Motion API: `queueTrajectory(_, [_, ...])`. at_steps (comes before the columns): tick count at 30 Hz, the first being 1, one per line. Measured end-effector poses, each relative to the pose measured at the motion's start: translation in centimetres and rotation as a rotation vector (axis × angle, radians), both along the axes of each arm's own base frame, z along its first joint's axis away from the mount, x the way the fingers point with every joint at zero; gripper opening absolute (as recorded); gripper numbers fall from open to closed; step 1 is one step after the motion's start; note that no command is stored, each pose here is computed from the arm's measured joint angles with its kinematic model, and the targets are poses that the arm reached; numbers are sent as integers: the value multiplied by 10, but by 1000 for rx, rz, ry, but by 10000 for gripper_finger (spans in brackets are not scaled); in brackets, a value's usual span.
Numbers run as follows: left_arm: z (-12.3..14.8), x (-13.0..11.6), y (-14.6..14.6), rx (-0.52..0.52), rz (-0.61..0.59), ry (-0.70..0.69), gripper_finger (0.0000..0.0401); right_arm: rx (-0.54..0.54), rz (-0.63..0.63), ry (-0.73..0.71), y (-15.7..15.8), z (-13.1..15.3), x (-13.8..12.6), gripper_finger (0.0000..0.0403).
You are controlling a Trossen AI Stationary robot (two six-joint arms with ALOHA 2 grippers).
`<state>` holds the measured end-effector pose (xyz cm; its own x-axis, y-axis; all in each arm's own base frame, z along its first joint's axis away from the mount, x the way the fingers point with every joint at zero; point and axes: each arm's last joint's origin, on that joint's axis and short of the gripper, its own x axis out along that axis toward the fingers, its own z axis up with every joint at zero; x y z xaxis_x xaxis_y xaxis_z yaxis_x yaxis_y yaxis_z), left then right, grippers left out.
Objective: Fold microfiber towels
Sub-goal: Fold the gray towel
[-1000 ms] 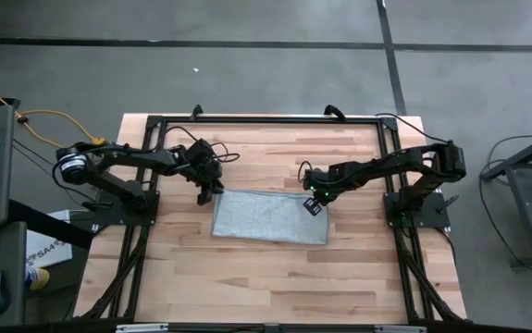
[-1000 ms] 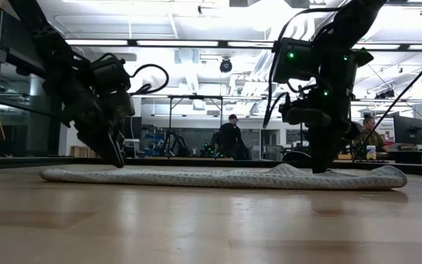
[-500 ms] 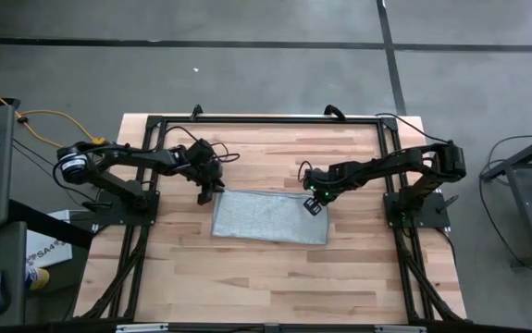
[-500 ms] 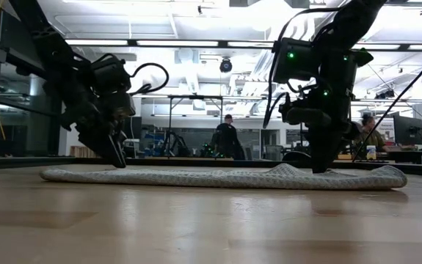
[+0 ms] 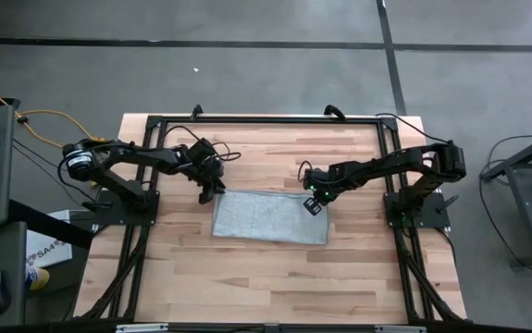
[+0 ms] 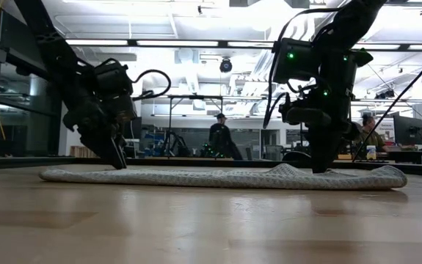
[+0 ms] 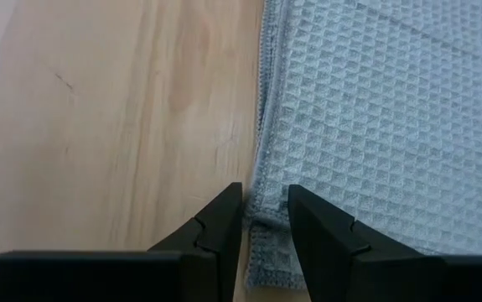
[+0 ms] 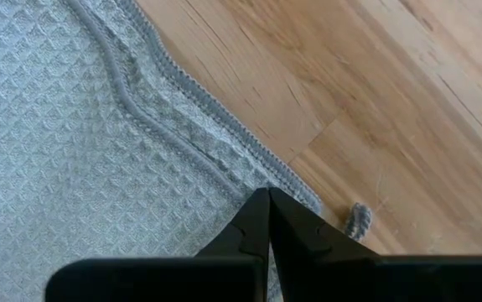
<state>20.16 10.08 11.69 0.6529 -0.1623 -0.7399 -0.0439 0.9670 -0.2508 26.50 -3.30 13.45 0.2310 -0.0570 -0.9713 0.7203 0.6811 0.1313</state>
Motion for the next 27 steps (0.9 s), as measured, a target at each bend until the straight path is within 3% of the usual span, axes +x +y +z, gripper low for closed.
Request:
queueTrajectory(5, [0,-1,-1,-12,5,10,92,1,0,0,0,0,0,2])
queueTrajectory(14, [-2,-2,-2,-62,43,35,9,2,1,1,0,0,0,2])
queueTrajectory(27, [3,-6,-4,-70,63,41,6,9,3,0,0,0,0,2])
